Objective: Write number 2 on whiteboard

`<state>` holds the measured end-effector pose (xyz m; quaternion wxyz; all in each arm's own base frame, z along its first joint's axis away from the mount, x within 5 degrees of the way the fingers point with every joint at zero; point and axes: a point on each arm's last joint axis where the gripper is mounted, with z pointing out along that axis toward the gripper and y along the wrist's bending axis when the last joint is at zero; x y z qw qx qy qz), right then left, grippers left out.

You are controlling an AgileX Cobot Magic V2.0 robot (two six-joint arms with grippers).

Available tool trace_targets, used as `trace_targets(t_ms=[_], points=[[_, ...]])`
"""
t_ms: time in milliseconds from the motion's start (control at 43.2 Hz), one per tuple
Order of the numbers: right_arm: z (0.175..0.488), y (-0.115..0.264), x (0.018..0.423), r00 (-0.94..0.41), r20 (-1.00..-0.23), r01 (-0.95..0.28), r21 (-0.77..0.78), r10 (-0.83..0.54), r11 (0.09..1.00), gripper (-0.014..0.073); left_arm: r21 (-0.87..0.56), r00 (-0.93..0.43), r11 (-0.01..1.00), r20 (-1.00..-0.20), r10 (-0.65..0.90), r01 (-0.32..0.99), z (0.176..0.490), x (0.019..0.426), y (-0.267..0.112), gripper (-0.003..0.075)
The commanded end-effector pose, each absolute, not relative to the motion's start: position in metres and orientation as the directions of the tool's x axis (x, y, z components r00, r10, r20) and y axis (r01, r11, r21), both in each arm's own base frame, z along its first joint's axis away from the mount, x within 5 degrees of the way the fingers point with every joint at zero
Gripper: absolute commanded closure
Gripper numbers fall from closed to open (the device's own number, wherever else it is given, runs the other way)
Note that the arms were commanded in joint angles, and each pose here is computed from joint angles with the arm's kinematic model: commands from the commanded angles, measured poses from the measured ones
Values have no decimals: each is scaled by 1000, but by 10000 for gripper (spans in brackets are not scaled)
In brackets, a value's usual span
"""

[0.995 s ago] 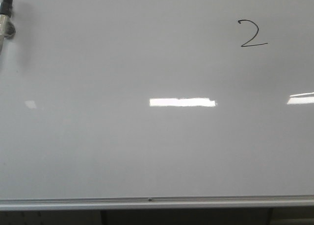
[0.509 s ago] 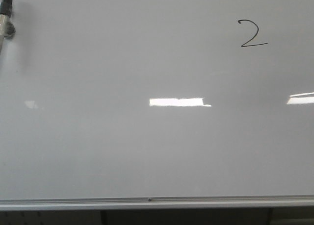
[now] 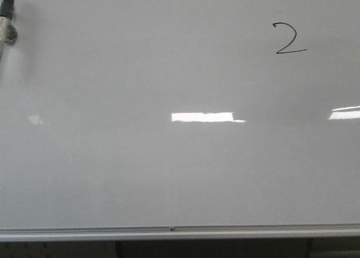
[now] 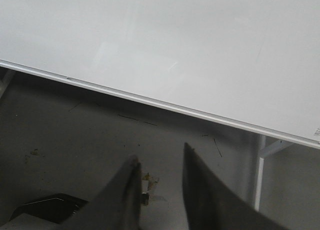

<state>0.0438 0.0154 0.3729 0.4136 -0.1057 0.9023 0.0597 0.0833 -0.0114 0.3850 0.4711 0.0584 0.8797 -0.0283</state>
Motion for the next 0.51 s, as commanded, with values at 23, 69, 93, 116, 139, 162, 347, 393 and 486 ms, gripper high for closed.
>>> trace_targets(t_ms=[23,69,93,116,139,162,347,393,486], points=[[382,15,47,-586,-800,-228,11,-128,974,548,-7,-470,991,-881,58,135,398,86,-13,724],[382,15,47,-586,-800,-228,11,-128,974,593,-7,-470,991,-881,58,135,398,86,-13,740],[382,15,47,-586,-800,-228,11,-128,974,610,-7,-470,991,-881,58,135,398,86,-13,741],[382,15,47,-586,-800,-228,11,-128,974,631,-7,-470,991,-881,58,135,398,86,-13,741],[382,15,47,-586,-800,-228,11,-128,974,647,-7,-470,991,-881,58,135,398,86,-13,741],[382,15,47,-586,-800,-228,11,-128,974,664,-7,-470,991,-881,58,135,398,86,-13,741],[382,15,47,-581,-804,-227,11,-127,974,663,-7,-464,991,-884,57,136,398,86,-13,741],[383,15,47,-577,-807,-227,11,-126,974,663,-7,-464,991,-884,57,136,398,86,-13,741],[383,15,47,-578,-806,-227,11,-126,974,663,-7,-464,991,-884,57,136,398,86,-13,741]])
